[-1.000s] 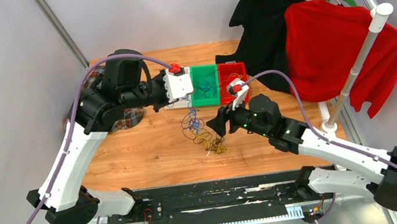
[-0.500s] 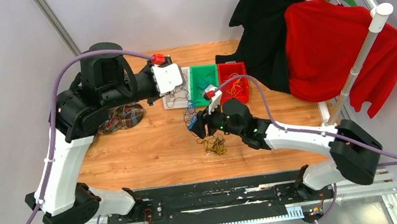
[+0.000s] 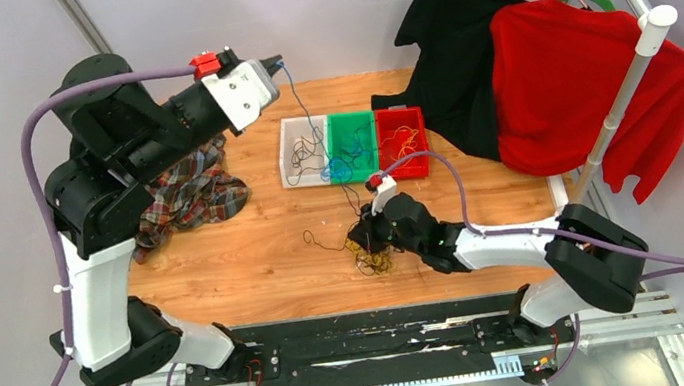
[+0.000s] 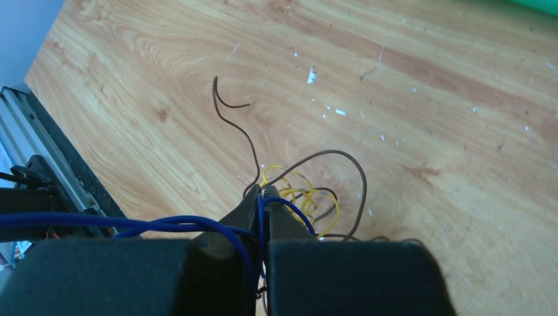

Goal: Untangle the cables

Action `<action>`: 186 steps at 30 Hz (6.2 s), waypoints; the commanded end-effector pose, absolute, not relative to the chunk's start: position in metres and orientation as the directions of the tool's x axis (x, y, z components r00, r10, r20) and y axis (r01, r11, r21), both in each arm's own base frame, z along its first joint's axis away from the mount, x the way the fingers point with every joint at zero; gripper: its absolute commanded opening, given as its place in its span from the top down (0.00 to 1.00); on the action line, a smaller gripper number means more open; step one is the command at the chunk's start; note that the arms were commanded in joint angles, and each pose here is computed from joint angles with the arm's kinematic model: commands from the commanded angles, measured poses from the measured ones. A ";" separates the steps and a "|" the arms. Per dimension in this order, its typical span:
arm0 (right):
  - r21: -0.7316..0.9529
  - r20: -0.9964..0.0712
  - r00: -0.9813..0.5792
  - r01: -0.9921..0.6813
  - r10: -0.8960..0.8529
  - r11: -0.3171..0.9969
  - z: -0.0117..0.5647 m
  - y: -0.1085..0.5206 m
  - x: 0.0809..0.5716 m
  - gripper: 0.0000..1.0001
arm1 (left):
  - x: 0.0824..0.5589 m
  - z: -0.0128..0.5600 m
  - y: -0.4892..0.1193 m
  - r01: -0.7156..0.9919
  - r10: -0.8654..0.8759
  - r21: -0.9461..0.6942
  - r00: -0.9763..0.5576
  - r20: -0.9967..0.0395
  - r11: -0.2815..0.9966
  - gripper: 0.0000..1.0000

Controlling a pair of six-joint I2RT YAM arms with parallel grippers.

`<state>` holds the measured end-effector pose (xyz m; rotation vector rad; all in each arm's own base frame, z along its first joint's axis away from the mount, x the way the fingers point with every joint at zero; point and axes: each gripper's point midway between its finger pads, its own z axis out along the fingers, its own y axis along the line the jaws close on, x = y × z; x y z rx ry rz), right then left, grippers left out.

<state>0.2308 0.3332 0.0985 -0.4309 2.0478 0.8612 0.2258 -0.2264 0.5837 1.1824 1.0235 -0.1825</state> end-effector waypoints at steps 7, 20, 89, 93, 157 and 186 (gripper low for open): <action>0.432 -0.757 -0.652 -0.460 0.035 0.776 0.068 0.297 0.198 0.99 | 0.255 0.717 -0.184 0.034 0.397 0.662 0.776 -0.489 0.749 1.00; 0.426 -0.768 -0.637 -0.431 0.066 0.795 0.074 0.276 0.189 0.99 | 0.267 0.751 -0.198 -0.129 0.424 0.625 0.835 -0.350 0.770 1.00; 0.352 -0.886 -0.441 -0.444 0.141 0.824 0.152 0.217 0.195 0.99 | 0.413 0.212 -0.322 0.907 0.675 0.338 0.085 -0.733 0.252 0.10; 0.333 -0.890 -0.442 -0.453 0.116 0.827 0.152 0.220 0.197 0.99 | 0.361 0.239 -0.317 0.961 0.627 0.261 0.145 -0.765 0.096 0.03; 0.286 -0.934 -0.342 -0.544 0.103 0.789 0.199 0.261 0.222 0.99 | 0.209 0.277 -0.333 0.784 0.321 -0.589 -0.619 -0.717 0.197 0.79; 0.406 -0.815 -0.563 -0.392 0.134 0.825 0.086 0.280 0.227 0.63 | 0.237 0.491 -0.275 0.932 0.220 0.142 0.069 -0.973 0.334 1.00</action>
